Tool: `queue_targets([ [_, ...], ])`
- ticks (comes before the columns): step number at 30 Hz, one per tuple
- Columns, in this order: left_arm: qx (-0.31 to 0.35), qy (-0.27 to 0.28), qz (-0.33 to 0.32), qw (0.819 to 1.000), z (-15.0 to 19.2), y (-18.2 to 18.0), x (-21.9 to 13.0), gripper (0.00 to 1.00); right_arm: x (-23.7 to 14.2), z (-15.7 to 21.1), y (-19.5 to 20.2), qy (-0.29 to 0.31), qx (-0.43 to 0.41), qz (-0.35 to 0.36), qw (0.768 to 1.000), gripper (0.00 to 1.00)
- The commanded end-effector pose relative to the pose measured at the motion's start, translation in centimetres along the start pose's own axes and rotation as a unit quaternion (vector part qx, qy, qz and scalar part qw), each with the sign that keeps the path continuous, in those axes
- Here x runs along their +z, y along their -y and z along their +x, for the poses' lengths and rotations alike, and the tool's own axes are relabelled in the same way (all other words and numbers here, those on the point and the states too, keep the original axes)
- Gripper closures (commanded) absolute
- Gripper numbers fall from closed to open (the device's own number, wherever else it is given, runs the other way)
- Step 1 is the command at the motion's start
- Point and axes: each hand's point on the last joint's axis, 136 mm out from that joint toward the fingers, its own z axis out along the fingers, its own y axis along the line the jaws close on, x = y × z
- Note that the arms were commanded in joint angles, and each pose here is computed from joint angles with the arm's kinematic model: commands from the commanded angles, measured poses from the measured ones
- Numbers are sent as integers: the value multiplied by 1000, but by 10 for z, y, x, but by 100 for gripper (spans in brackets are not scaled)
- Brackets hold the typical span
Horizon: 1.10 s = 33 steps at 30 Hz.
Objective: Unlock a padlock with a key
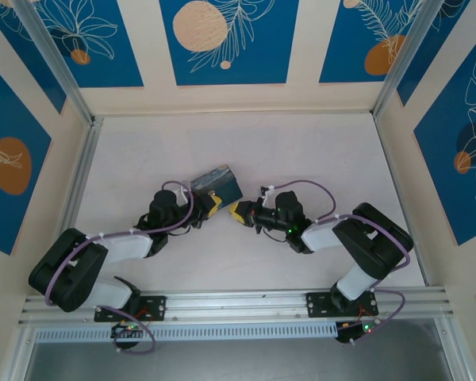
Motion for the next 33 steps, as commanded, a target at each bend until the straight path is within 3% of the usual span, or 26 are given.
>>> queue_targets([
  [1, 34, -3, 49, 998, -2, 30, 1, 100, 3, 0, -18, -1, -19, -17, 1000, 100],
  [16, 30, -1, 61, 998, -3, 36, 1, 100, 12, -1, -21, 0, -27, -17, 999, 100],
  [33, 8, -2, 103, 995, 0, 56, -5, 100, 17, -10, -30, 18, -71, -83, 994, 100],
])
